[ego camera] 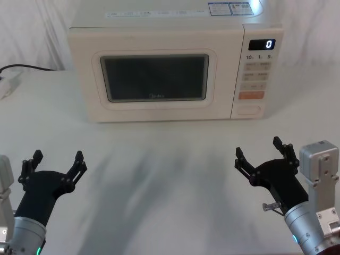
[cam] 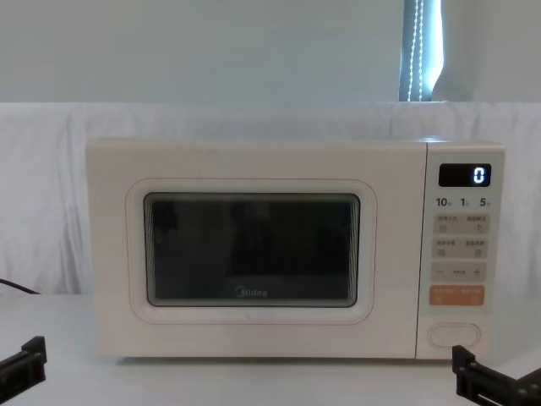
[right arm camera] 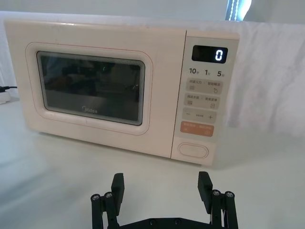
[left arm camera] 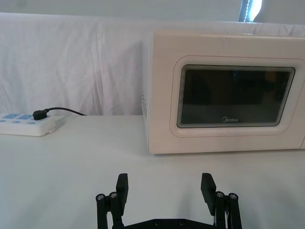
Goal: Press the button to open the microwave door with one hand; close the microwave door with the other hand.
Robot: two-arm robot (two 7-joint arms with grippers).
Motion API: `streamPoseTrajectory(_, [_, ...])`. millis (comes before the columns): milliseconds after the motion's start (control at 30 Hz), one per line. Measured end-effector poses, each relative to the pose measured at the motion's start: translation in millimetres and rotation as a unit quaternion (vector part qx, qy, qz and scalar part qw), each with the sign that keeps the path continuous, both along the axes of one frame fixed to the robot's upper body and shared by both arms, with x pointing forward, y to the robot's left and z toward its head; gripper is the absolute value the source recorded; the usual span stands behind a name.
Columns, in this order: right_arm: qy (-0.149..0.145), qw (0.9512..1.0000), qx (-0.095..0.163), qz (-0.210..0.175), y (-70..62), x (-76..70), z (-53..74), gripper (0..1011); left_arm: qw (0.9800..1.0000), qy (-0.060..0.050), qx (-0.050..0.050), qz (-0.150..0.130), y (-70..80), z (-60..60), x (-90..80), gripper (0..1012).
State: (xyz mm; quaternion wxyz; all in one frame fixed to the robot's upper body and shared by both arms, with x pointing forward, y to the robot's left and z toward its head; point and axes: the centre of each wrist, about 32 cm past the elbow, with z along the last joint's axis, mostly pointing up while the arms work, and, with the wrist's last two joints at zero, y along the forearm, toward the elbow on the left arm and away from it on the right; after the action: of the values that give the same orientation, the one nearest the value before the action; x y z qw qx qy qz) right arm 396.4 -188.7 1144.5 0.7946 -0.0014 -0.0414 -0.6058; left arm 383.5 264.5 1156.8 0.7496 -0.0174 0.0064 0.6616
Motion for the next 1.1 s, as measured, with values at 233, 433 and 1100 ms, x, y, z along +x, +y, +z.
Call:
streamPoseTrajectory(233, [0.000,1.0000,0.000,0.000,0.0,0.0,0.0,1002,1.0000,0.000,0.000,0.000,0.0,0.0,0.0,1001])
streamPoseTrajectory(433, [0.000,1.0000,0.000,0.000,0.0,0.0,0.0,946,1.0000,0.000,0.000,0.000,0.0,0.0,0.0,1001])
streamPoseTrajectory(1100, [0.000,1.0000,0.000,0.000,0.0,0.0,0.0,383,1.0000,0.000,0.000,0.000,0.0,0.0,0.0,1001])
